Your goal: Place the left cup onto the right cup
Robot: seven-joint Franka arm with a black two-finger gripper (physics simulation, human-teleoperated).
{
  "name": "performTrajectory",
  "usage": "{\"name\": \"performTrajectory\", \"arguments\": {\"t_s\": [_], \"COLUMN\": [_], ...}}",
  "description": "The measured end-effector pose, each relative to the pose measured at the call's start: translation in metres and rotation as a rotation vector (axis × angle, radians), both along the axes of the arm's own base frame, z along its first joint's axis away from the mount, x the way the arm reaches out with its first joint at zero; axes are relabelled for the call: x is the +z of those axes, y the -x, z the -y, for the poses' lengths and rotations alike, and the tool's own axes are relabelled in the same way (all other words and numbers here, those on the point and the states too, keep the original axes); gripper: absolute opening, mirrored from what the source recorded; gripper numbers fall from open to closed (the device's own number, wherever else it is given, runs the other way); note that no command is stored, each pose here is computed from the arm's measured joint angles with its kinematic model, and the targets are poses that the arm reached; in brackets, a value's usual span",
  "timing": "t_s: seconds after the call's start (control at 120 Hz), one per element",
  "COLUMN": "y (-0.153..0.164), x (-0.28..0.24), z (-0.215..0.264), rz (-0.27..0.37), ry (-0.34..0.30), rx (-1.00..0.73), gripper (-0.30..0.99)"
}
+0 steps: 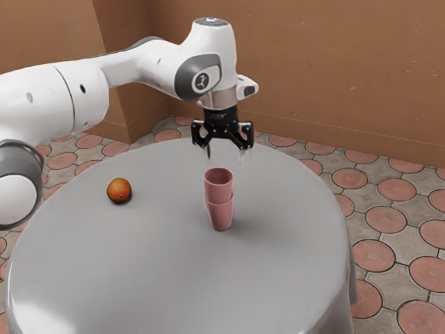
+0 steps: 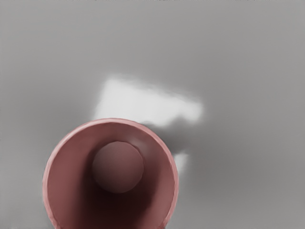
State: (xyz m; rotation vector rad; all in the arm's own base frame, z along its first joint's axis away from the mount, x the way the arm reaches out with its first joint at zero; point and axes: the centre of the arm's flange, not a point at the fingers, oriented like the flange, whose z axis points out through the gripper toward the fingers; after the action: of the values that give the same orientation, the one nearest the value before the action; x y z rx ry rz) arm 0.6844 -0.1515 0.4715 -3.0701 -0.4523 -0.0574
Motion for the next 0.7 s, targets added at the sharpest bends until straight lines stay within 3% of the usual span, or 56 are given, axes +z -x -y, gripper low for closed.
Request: {"name": "performTrajectory", "arguments": {"t_s": [0.242,0.367,0.7], "y": [0.034,0.049,0.123], "x": [0.064,0.103,0.120], "z": [-0.020,-0.045,-0.071], "rz": [0.061,0.104,0.061], "ry": [-0.012,-0.056,-0.110], "rx": [0.013,0.006,-0.110], "gripper": [0.66,0.68,0.69]}}
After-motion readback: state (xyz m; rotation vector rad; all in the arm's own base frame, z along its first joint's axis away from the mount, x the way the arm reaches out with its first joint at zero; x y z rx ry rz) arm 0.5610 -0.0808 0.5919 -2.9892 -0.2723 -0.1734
